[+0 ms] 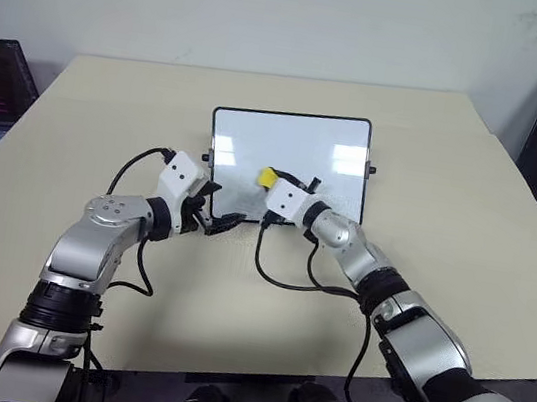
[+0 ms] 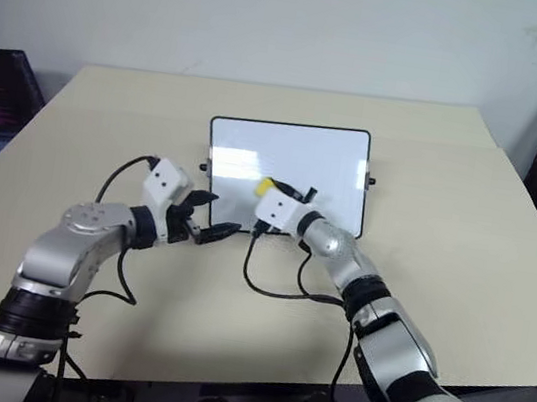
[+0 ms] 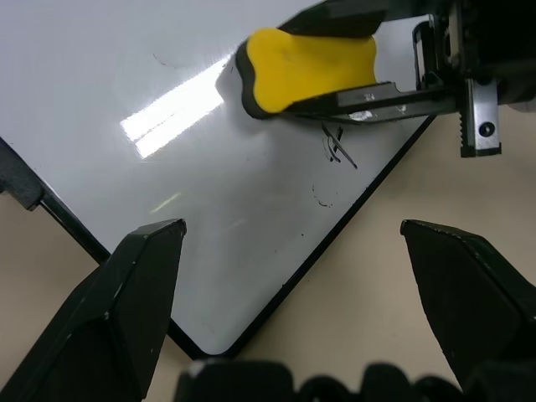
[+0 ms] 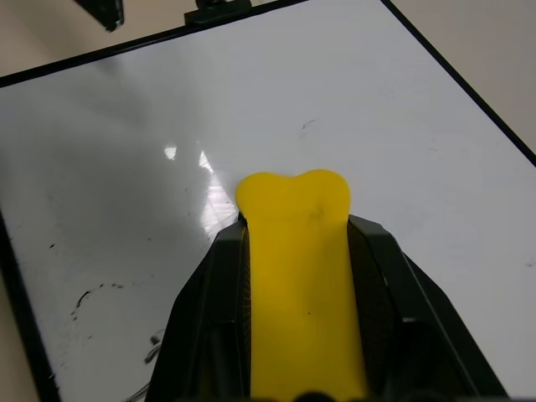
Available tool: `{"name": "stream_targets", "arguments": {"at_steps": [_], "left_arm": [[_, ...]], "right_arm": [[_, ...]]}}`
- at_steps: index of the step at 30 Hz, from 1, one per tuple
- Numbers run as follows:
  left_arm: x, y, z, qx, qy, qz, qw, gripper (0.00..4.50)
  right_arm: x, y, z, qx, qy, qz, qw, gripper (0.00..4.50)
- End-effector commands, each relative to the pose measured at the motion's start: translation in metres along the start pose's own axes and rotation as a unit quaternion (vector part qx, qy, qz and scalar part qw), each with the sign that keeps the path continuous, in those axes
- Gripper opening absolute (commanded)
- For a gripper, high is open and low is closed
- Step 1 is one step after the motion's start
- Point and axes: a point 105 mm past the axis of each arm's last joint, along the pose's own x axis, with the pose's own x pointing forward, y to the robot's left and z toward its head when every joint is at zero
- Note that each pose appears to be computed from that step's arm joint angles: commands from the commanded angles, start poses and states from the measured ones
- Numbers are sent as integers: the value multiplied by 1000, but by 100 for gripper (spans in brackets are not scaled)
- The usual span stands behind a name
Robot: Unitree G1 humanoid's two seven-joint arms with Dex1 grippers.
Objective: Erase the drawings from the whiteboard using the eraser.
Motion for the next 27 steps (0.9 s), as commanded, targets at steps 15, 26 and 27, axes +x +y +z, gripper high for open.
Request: {"name": "stream_targets", "arguments": {"at_steps": [15, 26, 27], "left_arm": [[0, -4, 15, 15, -24, -1, 1000, 450], [3, -7, 16, 14, -27, -9, 999, 450], [3, -7, 16, 14, -27, -10, 999, 450]], "right_arm": [[-16, -13, -42, 4, 97, -6, 995, 123], [-54, -7, -82, 29, 156, -13, 987, 123], [-58, -8, -86, 36, 163, -16, 986, 123]]}}
